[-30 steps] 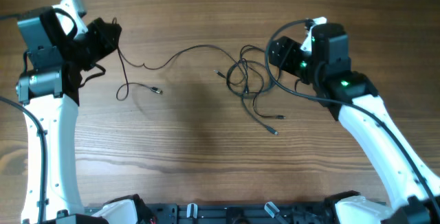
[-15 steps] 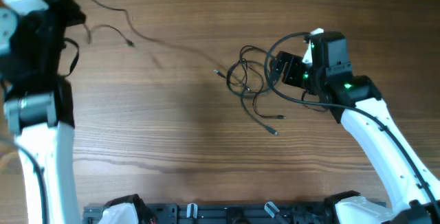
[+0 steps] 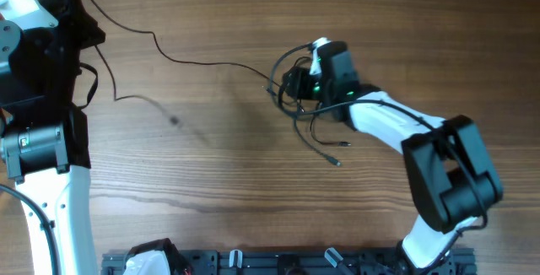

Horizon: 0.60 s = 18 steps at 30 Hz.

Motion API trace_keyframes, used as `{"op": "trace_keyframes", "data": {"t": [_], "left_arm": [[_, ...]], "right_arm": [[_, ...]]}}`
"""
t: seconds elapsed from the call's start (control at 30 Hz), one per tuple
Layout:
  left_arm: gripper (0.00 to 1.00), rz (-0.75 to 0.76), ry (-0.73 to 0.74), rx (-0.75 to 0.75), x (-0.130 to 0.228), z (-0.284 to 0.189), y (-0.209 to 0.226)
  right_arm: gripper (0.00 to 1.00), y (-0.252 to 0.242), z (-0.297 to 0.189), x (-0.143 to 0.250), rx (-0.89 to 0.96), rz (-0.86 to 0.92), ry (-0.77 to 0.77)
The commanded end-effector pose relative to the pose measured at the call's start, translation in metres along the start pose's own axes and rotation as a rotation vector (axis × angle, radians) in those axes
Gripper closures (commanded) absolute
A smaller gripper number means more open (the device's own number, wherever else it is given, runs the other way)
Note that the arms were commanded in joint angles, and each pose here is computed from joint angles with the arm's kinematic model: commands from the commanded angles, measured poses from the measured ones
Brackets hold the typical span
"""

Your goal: Untangle cables

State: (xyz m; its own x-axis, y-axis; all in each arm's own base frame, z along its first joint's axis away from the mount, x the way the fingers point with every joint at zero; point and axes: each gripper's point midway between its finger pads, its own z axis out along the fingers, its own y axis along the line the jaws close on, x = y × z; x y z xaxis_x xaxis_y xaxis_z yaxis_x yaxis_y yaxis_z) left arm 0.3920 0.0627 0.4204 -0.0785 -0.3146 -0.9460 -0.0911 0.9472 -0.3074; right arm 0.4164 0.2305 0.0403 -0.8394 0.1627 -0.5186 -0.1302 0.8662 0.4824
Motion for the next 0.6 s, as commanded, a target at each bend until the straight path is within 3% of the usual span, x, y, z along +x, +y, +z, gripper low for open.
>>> {"op": "trace_keyframes", "data": {"t": [0.0,0.03,0.07,0.1,0.27,0.33,0.43,0.57], "left_arm": [[0.96,0.016,-0.008,-0.013,-0.002,-0.001,0.002],[0.96,0.016,-0.008,-0.016,-0.002,-0.001,0.003],[0.96,0.015,-0.009,-0.020,-0.003,-0.001,0.005],[0.96,0.014,-0.010,-0.026,-0.003,-0.002,0.007],[0.96,0.003,-0.029,-0.096,-0.011,-0.006,0.035],[0.96,0.000,-0.040,-0.125,-0.015,-0.009,0.046],[0.96,-0.044,-0.090,-0.230,-0.028,-0.020,0.077],[0.96,-0.291,-0.212,-0.438,-0.044,-0.052,0.134]], "right_arm": [[0.60,-0.026,0.008,0.017,0.163,0.050,0.013],[0.70,-0.037,0.004,0.019,0.218,0.072,0.017],[0.90,-0.050,-0.001,0.023,0.274,0.089,0.031],[0.95,-0.065,-0.010,0.026,0.335,0.115,0.049],[0.96,-0.141,-0.079,0.046,0.580,0.284,0.197],[0.95,-0.157,-0.098,0.050,0.614,0.277,0.245],[0.95,-0.150,-0.099,0.055,0.506,0.195,0.327],[0.95,-0.135,-0.092,0.057,0.407,0.153,0.351]]}}
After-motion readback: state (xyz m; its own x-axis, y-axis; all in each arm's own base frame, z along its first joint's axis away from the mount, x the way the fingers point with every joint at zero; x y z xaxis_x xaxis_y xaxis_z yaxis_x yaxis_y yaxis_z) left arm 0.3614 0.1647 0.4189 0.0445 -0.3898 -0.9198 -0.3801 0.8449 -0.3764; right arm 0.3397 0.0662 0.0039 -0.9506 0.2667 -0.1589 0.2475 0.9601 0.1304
